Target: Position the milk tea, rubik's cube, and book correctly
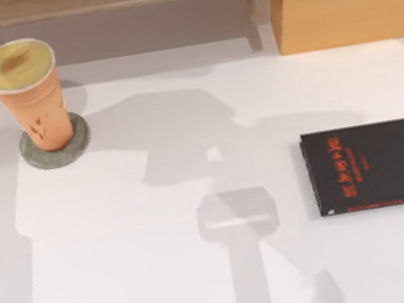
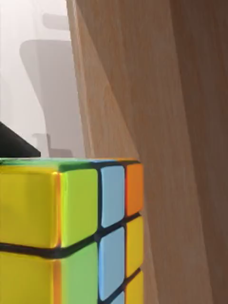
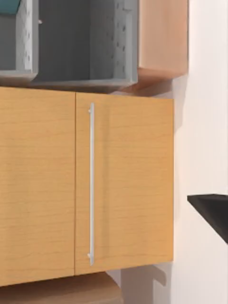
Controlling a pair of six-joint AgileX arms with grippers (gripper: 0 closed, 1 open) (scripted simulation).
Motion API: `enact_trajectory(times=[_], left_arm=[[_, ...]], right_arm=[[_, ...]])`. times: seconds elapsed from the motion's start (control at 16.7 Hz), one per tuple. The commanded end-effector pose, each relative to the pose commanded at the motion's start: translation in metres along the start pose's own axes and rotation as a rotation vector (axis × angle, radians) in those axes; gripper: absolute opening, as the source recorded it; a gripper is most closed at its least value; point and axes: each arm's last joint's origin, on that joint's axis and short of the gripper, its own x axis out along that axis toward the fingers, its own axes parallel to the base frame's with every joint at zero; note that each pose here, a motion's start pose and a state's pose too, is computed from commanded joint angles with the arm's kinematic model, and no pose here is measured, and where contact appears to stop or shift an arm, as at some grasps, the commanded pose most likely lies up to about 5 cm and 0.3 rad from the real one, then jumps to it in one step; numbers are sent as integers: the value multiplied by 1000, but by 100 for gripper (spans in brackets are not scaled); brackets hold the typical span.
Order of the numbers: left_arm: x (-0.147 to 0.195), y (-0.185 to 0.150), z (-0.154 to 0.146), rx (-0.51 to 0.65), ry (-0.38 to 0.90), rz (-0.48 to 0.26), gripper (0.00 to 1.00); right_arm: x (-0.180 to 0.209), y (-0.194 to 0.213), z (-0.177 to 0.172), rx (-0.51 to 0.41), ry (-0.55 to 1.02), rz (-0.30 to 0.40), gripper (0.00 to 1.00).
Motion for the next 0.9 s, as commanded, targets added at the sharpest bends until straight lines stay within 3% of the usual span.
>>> enact_trajectory(times=[0.18,0.36,0.54,0.9], left_arm=[[-30,-1,34,-39,-346,39,0],[-34,-5,47,-87,-544,49,0],[-23,-9,45,-129,-619,43,0],[-13,-11,41,-148,-625,40,0]], right_arm=[[0,0,0,0,0,0,100],[0,0,0,0,0,0,100],[0,0,0,0,0,0,100],[0,0,0,0,0,0,100]])
